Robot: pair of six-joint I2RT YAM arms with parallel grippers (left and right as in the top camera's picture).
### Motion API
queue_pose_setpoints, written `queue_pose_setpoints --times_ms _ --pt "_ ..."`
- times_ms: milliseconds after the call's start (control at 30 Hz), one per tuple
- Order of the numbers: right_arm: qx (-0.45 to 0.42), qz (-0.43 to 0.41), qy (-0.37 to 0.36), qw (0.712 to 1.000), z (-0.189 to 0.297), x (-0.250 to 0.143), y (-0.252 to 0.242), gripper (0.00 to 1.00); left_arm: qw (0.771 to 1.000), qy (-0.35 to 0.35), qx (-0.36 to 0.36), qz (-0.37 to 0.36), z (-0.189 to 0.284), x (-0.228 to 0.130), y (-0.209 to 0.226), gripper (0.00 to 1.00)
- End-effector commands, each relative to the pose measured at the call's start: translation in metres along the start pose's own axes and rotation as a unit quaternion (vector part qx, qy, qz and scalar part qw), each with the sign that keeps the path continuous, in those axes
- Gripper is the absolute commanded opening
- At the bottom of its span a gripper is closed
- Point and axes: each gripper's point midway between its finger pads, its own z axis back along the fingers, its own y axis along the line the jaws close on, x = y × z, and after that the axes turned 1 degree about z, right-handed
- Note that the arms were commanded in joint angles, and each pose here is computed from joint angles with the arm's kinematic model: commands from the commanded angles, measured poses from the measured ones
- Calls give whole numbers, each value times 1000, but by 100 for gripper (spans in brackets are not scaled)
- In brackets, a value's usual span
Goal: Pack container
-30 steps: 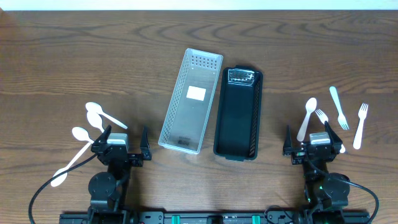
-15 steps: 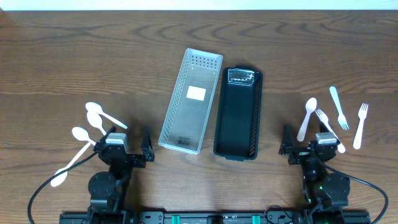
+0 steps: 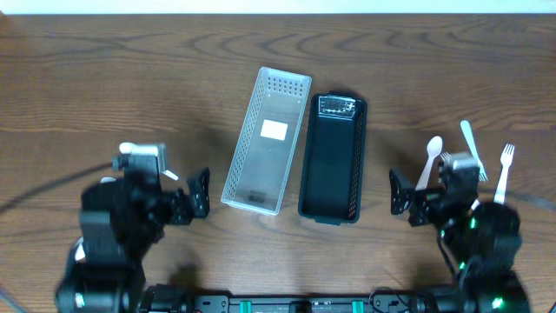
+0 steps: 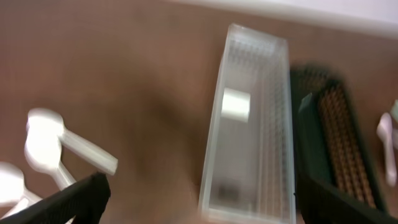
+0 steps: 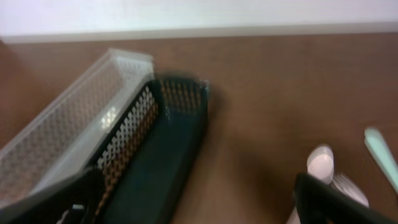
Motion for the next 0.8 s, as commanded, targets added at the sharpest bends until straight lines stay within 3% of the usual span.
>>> queue_pose_setpoints --times_ms 0,100,233,267,367,400,467,533,567,633,767 --pt "-6 -6 78 997 -9 6 -1 99 997 68 20 -30 -6 8 4 98" --pt "-28 -26 179 983 -21 -7 -9 99 991 124 40 -26 -20 2 12 98" --pt "-10 -49 255 966 -47 -26 -7 99 982 184 48 -16 -43 -13 19 100" --pt "-3 -56 275 960 -52 -34 -6 99 979 197 49 -13 -47 -17 20 94" --pt "-5 -65 313 947 -61 -51 -9 82 972 227 52 -8 -58 -25 23 68" --pt "-4 -62 326 943 -63 -56 -10 60 970 236 53 -6 -62 -27 25 61" --pt "-6 -58 335 941 -64 -60 -12 35 967 247 54 -4 -67 -31 26 52" --pt "-8 -58 339 939 -63 -62 -12 14 965 257 55 -2 -71 -34 27 25" --pt "-12 -58 341 938 -62 -63 -14 6 963 263 56 -1 -74 -35 28 20" --pt "-20 -56 347 936 -60 -66 -16 2 961 272 57 0 -79 -38 30 6" --pt "-35 -55 365 929 -53 -73 -21 1 957 283 56 -3 -94 -42 30 6"
